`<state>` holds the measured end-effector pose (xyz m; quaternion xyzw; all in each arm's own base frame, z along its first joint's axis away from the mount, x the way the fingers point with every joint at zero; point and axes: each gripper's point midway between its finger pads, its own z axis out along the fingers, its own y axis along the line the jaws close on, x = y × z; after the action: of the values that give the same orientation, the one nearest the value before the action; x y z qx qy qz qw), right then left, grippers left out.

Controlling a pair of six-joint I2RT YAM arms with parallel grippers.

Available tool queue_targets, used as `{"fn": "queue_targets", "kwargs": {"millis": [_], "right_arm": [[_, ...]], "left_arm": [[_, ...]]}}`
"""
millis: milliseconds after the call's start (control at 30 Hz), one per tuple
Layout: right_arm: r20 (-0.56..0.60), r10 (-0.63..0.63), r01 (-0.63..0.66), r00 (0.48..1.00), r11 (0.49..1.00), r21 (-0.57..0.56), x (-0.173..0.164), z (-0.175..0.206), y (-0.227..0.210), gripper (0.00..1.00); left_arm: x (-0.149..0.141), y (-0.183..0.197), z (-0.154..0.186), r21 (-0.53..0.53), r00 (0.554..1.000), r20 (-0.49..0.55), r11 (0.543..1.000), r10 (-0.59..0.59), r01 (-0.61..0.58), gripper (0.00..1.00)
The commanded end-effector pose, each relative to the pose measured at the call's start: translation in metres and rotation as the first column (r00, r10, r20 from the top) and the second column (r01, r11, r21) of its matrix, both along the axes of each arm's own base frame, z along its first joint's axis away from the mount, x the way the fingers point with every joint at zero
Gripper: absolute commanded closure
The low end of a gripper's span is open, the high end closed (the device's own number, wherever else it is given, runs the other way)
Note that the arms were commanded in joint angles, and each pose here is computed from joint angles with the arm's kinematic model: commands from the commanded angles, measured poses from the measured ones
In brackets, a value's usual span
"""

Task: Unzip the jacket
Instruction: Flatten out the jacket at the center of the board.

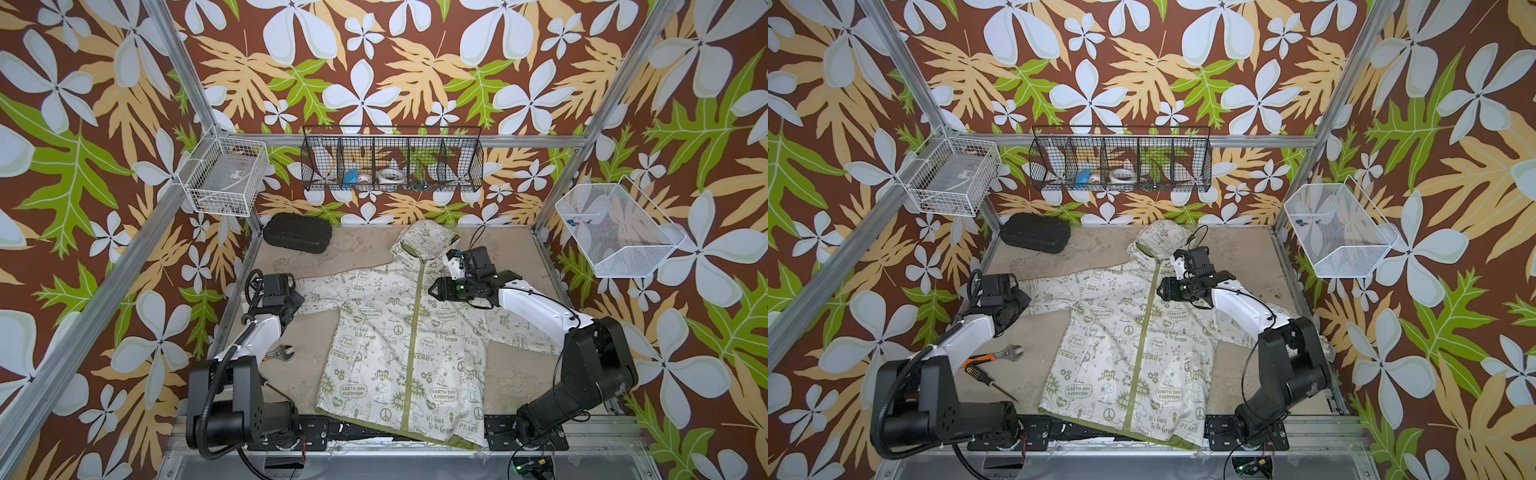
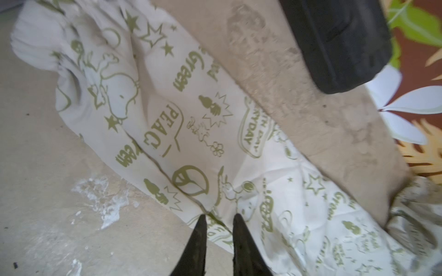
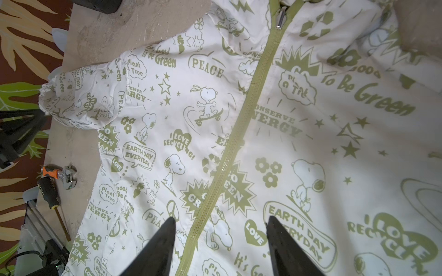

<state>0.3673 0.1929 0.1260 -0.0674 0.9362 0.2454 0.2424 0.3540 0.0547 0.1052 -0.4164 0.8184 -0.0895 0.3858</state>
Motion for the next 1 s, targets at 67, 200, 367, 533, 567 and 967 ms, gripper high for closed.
{"fn": "queue_targets", "kwargs": {"millis": [67,200,367,533,567,967], "right_arm": [[-0.041,-0.047,0.045,0.998,0.997,-0.070,-0.010,-0.021,-0.016,0.38],[-0.088,-0.069,0.066,0.994,0.997,-0.037,-0.012,-0.037,-0.016,0.33],[-0.068,-0.071,0.072,0.995,0.997,0.003,0.016,-0.033,-0.008,0.29],[-0.001,-0.076,0.076,0.997,0.997,-0.017,0.063,-0.030,-0.003,0.28],[0.001,-0.081,0.081,0.997,0.996,-0.025,0.073,-0.032,-0.005,0.28],[0.033,-0.049,0.050,0.998,0.999,-0.006,0.152,-0.036,-0.028,0.34]], "left_arm": [[-0.003,0.002,0.055,0.077,0.971,0.239,0.997,-0.032,0.014,0.90],[-0.007,0.003,0.058,0.116,0.980,0.191,0.993,-0.053,0.031,0.63],[0.021,-0.031,0.057,0.085,0.954,0.142,0.964,-0.263,0.253,0.33],[0.060,-0.107,0.088,0.218,0.810,0.143,0.816,-0.569,0.535,0.19],[0.067,-0.124,0.091,0.234,0.769,0.133,0.774,-0.625,0.588,0.18],[0.135,-0.288,0.069,0.267,0.303,-0.045,0.281,-0.952,0.922,0.09]]}}
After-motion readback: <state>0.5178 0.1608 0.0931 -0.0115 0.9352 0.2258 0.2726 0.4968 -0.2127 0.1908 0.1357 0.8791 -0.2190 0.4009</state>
